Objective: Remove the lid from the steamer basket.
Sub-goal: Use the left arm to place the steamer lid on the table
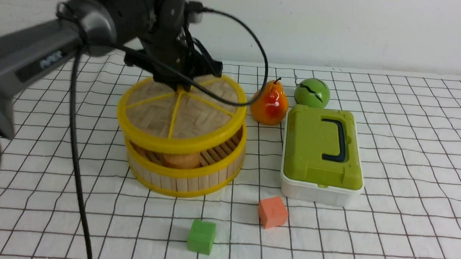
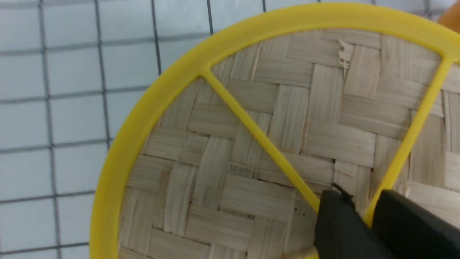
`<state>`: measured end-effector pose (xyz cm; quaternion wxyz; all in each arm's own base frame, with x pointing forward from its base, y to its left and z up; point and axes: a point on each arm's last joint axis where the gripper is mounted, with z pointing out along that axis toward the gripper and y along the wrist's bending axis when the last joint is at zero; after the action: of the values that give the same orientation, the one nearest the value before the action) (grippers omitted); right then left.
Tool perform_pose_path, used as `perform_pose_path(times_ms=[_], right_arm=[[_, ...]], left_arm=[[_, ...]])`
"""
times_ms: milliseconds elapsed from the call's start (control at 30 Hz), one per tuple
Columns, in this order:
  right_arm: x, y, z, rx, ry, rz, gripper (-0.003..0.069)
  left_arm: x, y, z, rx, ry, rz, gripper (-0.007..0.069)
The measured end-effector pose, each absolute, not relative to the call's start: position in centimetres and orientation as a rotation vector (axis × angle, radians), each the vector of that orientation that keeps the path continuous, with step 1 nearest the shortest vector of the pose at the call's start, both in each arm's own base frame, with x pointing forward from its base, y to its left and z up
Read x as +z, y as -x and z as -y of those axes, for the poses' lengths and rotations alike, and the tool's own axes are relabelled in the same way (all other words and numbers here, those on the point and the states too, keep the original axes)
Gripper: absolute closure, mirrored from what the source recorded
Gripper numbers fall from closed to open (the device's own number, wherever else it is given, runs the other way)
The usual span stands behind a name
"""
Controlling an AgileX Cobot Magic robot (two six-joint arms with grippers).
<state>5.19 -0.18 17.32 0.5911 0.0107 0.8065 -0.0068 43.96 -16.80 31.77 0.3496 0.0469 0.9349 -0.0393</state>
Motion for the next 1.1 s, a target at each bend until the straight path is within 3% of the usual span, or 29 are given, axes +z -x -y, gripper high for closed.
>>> perform_pose_path(times_ms=[67, 167, 267, 367, 400, 433, 500, 667, 800, 933, 967, 1100], right_arm=[[17.3, -5.2, 0.2, -0.016, -0.025, -1.876, 0.0419], [17.3, -5.2, 0.2, -0.016, -0.025, -1.876, 0.0419], [17.3, -5.2, 0.2, -0.016, -0.025, -1.876, 0.0419], [17.3, -5.2, 0.2, -0.016, -0.025, -1.876, 0.0419], [17.3, -5.2, 0.2, -0.016, -0.025, -1.876, 0.0419], [17.3, -5.2, 0.2, -0.016, -0.025, -1.876, 0.0419], [17.3, -5.2, 0.2, -0.016, -0.025, -1.876, 0.0419], [17.3, -5.2, 0.2, -0.016, -0.025, -1.876, 0.0419], [17.3, -5.2, 0.2, -0.016, -0.025, -1.876, 0.0419], [17.3, -5.2, 0.2, -0.016, -0.025, -1.876, 0.0419], [17.3, -5.2, 0.2, -0.016, -0.025, -1.876, 0.0419], [17.3, -5.2, 0.2, -0.016, -0.025, -1.876, 0.0419]], left_arm=[[37.0, -42.3, 14.6, -0.082, -0.091, -2.294, 0.0519], [41.3, -40.8, 10.4, -0.001, -0.006, -2.210, 0.0519], [42.0, -40.4, 6.5, 0.073, 0.104, -2.231, 0.0519], [37.7, -41.1, 1.1, 0.144, 0.306, -2.371, 0.0519], [37.3, -41.1, 0.9, 0.145, 0.318, -2.381, 0.0519], [35.1, -41.4, -0.1, 0.140, 0.367, -2.427, 0.0519], [28.6, -42.2, -1.8, 0.113, 0.467, -2.534, 0.0519], [21.9, -43.2, -3.2, 0.132, 0.515, -2.631, 0.0519], [20.1, -44.0, -3.2, 0.125, 0.502, -2.631, 0.0504], [20.0, -44.3, -3.1, 0.115, 0.497, -2.617, 0.0381], [20.8, -44.1, -3.1, 0.110, 0.499, -2.609, 0.0315], [25.3, -42.7, -2.9, 0.074, 0.482, -2.534, 0.0281]])
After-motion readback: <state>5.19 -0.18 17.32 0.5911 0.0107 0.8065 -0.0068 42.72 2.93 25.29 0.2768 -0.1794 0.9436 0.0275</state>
